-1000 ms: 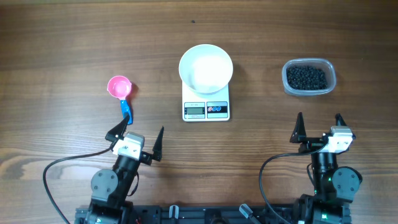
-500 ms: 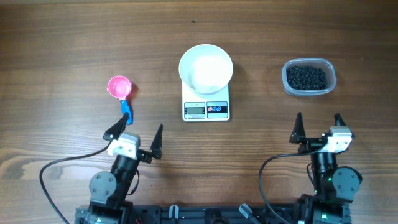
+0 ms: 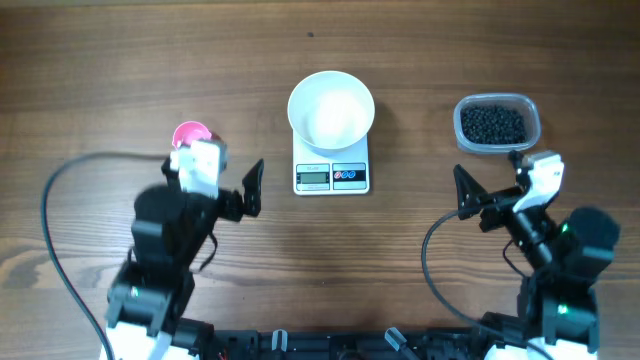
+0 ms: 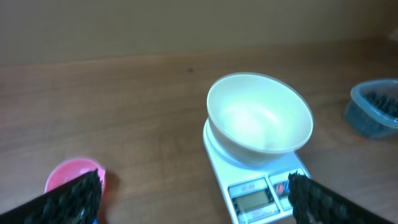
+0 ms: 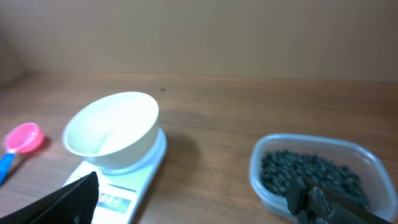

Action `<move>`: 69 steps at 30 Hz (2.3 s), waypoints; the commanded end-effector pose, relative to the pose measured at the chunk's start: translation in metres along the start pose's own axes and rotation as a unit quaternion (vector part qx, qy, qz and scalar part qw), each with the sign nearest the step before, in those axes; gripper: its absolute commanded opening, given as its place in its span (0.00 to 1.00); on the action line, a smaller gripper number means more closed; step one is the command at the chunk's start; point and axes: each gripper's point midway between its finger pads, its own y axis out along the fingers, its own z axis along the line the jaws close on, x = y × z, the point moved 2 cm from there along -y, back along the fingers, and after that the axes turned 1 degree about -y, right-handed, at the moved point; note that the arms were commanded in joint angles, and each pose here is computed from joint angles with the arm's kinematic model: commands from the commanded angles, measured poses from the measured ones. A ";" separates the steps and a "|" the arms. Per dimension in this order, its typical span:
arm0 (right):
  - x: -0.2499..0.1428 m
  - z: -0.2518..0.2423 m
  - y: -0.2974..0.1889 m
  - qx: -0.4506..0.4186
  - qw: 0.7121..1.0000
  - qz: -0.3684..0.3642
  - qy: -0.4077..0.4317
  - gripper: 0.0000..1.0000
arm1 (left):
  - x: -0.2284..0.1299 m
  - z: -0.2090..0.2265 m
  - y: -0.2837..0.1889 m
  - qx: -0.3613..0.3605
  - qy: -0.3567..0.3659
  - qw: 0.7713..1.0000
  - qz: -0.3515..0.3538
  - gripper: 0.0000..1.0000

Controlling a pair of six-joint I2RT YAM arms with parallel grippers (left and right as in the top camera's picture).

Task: Scoop item into bowl and weigh 150g on scale
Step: 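Reach the left gripper to the pink scoop and grasp it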

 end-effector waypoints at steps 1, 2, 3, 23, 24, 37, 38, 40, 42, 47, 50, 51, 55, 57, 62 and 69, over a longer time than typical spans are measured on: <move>0.029 0.016 0.001 0.060 0.998 0.028 0.001 1.00 | 0.046 0.001 0.010 0.009 -0.005 0.999 0.039 1.00; 0.034 0.015 0.001 0.061 0.997 0.046 0.003 1.00 | 0.054 0.001 0.014 0.011 -0.008 0.998 0.062 1.00; 0.043 0.014 0.001 0.061 0.995 0.073 -0.001 1.00 | 0.061 0.004 0.018 0.016 -0.012 0.996 0.089 1.00; 0.008 -0.036 0.051 -0.008 0.917 0.334 0.218 1.00 | -0.046 0.187 0.107 0.136 -0.153 0.905 0.374 0.78; 0.007 -0.037 0.051 -0.011 0.917 0.335 0.217 1.00 | -0.057 0.191 0.113 0.134 -0.155 0.899 0.386 0.73; 0.007 -0.036 0.051 -0.008 0.918 0.336 0.209 1.00 | -0.130 0.206 0.169 0.116 -0.151 0.884 0.426 0.08; 0.007 -0.036 0.051 -0.008 0.918 0.336 0.210 1.00 | -0.132 0.206 0.169 0.116 -0.151 0.885 0.426 0.08; 0.006 -0.036 0.050 -0.008 0.917 0.338 0.211 1.00 | -0.136 0.205 0.169 0.116 -0.151 0.884 0.427 0.08; 0.006 -0.036 0.051 -0.008 0.917 0.338 0.211 1.00 | -0.136 0.204 0.168 0.114 -0.153 0.883 0.428 0.04; 0.007 -0.036 0.051 -0.009 0.916 0.338 0.215 1.00 | -0.108 0.207 0.163 0.141 -0.185 0.889 0.395 0.04; 0.007 -0.036 0.051 -0.012 0.916 0.335 0.222 0.99 | -0.060 0.205 0.149 0.167 -0.221 0.899 0.339 0.04; 0.008 -0.036 0.051 -0.012 0.916 0.335 0.222 0.99 | -0.044 0.202 0.141 0.175 -0.237 0.901 0.320 0.04; 0.015 -0.030 0.055 0.012 0.916 0.320 0.242 0.96 | -0.006 0.185 0.116 0.185 -0.314 0.891 0.270 0.04; 0.021 -0.021 0.058 0.045 0.918 0.306 0.248 0.96 | 0.003 0.170 0.110 0.154 -0.348 0.886 0.265 0.04; 0.039 -0.004 0.062 0.120 0.920 0.272 0.255 0.95 | 0.016 0.122 0.106 0.069 -0.499 0.819 0.274 0.04; 0.056 0.037 0.076 0.193 0.917 0.254 0.238 0.91 | 0.014 0.046 0.124 0.044 -0.510 0.796 0.322 0.04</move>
